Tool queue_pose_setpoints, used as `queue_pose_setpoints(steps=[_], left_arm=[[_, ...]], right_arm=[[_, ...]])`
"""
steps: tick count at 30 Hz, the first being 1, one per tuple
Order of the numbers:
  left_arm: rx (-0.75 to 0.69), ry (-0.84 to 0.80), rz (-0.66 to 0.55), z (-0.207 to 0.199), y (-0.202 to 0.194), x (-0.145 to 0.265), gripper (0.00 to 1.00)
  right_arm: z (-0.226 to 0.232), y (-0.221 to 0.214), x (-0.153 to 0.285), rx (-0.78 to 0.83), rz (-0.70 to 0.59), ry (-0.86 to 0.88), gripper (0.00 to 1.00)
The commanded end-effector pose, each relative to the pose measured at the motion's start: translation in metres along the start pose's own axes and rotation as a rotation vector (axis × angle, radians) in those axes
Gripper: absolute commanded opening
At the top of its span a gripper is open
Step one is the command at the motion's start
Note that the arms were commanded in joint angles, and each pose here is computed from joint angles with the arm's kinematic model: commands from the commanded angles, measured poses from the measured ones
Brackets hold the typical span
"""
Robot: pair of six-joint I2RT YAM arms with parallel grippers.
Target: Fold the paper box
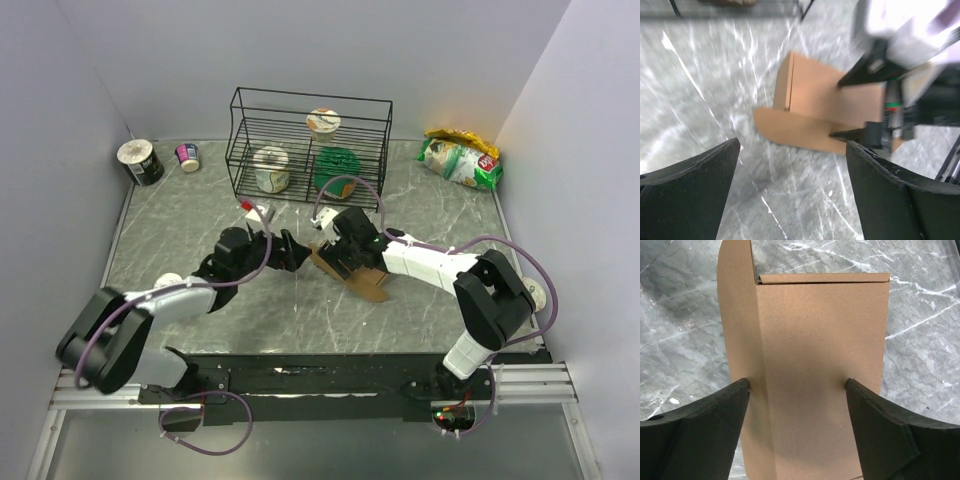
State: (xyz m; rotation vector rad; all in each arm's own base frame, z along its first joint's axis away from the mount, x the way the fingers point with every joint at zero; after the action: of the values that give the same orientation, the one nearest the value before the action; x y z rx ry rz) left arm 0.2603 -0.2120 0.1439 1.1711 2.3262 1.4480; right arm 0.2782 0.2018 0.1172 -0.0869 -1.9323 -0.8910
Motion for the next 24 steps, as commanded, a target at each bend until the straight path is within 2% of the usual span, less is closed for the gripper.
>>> queue_pose_setpoints(steps=[1, 4, 5, 6, 8, 12, 15, 18, 24], left_arm=[[-0.044, -0.042, -0.05, -0.006, 0.02, 0.019, 0.96], [-0.103, -0.073, -0.06, -0.01, 0.026, 0.029, 0.99], [-0.119, -0.093, -0.041, -0.01, 0.024, 0.03, 0.99], [-0.122, -0.107, -0.024, -0.01, 0.022, 0.029, 0.97], [-0.119, -0.128, 0.005, -0.008, 0.019, 0.026, 0.96], [-0.108, -0.211, 0.045, -0.013, 0.013, 0.021, 0.96], [-0.095, -0.205, 0.078, -0.008, 0.008, 0.012, 0.96], [-0.068, -0.18, 0.141, 0.0, -0.001, -0.003, 0.99], [-0.039, -0.163, 0.195, 0.012, -0.014, -0.021, 0.95]], right_arm=[[0.004, 0.004, 0.006, -0.016, -0.008, 0.069, 0.77], [0.004, 0.012, 0.015, -0.029, -0.036, 0.094, 0.81], [0.005, 0.014, 0.019, -0.039, -0.046, 0.101, 0.85], [0.004, 0.017, 0.025, -0.044, -0.059, 0.107, 0.95], [0.001, 0.026, 0.039, -0.056, -0.104, 0.107, 1.0], [-0.006, 0.037, 0.056, -0.074, -0.126, 0.116, 1.0], [-0.011, 0.04, 0.06, -0.078, -0.142, 0.126, 1.0], [-0.022, 0.038, 0.053, -0.092, -0.116, 0.122, 1.0], [-0.055, 0.034, 0.037, -0.19, -0.086, 0.161, 0.98]])
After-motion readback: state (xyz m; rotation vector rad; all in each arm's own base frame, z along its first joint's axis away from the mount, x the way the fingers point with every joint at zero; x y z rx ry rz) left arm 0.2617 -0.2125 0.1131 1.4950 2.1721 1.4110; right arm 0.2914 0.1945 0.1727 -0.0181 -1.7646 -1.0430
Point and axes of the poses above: each gripper's point midway between its finger pads, its own x axis back along the fingers, its own z axis along the line the jaws close on, y = z × x, the point moved 7 cm from there along x, back along the fingers, and after that the axes turned 4 degrees about x, right-handed, at the moved point
